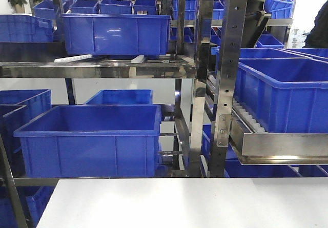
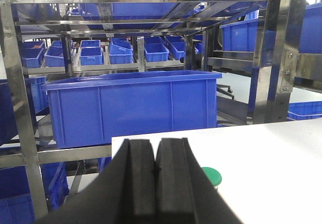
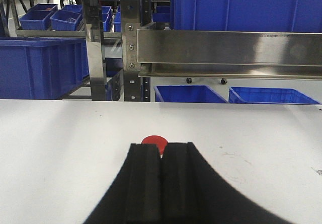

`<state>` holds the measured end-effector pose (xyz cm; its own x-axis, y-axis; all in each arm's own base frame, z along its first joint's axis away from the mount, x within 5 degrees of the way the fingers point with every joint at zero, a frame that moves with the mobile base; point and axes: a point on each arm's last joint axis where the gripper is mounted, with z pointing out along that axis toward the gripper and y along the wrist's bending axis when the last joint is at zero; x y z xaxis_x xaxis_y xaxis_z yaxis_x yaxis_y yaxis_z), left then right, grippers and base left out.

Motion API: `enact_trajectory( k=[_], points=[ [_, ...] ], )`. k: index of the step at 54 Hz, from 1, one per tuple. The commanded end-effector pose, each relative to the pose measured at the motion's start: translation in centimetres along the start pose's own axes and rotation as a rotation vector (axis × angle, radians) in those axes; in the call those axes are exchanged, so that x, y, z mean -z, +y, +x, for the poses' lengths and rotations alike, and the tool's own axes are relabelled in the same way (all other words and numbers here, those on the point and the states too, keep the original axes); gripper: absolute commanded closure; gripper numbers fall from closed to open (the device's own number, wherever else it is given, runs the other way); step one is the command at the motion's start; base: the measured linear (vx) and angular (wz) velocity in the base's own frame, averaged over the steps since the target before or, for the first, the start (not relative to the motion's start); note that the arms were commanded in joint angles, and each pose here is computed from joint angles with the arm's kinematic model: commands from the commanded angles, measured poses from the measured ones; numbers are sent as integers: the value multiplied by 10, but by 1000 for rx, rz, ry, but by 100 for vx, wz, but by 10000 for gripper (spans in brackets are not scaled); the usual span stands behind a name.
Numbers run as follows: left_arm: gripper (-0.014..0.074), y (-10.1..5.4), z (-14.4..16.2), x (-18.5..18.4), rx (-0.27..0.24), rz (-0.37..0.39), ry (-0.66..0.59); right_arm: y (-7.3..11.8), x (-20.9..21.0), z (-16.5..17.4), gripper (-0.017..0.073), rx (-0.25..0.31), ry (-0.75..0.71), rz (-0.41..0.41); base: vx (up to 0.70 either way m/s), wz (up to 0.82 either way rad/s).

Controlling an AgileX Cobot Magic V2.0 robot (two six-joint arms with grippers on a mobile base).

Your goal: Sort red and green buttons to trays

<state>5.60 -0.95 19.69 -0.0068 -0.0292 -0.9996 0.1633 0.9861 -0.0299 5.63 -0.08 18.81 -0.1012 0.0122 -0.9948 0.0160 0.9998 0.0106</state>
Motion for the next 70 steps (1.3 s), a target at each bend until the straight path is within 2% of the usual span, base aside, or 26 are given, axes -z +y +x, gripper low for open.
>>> enact_trajectory(
  k=[1,32,34,38,44,47,49,52,56,59,61,65,70],
  points=[
    [599,1,-7,1,7,-5,-90,0,1,-6,572,16,-83,7,0,0],
    [599,1,-7,1,5,-5,-94,0,1,-6,572,5,-84,6,0,0],
    [599,1,-10,1,-19,-8,-124,0,1,-6,572,5,-84,6,0,0],
    [599,1,-15,2,-29,-12,-173,0,1,-9,572,8,-110,6,0,0],
    [599,1,-25,4,-37,-18,-265,0,3,-22,572,13,-254,7,0,0],
    [599,2,-33,7,-51,-27,-361,0,6,-31,572,18,-317,8,0,0],
    [599,2,-39,9,-42,-33,-429,0,10,-42,572,18,-359,8,0,0],
    [599,3,-48,13,-11,-35,-500,0,15,-58,572,19,-406,8,0,0],
    [599,4,-66,17,36,-38,-534,1,28,-93,572,30,-486,10,0,0],
    [599,3,-85,19,68,-33,-525,1,34,-120,572,44,-516,14,0,0],
    [599,3,-99,18,68,-31,-512,1,36,-137,572,55,-528,17,0,0],
    [599,1,-131,12,36,-31,-490,1,34,-170,572,85,-538,25,0,0],
    [599,-1,-165,-13,15,-31,-419,2,16,-208,572,112,-518,32,0,0]
  ],
)
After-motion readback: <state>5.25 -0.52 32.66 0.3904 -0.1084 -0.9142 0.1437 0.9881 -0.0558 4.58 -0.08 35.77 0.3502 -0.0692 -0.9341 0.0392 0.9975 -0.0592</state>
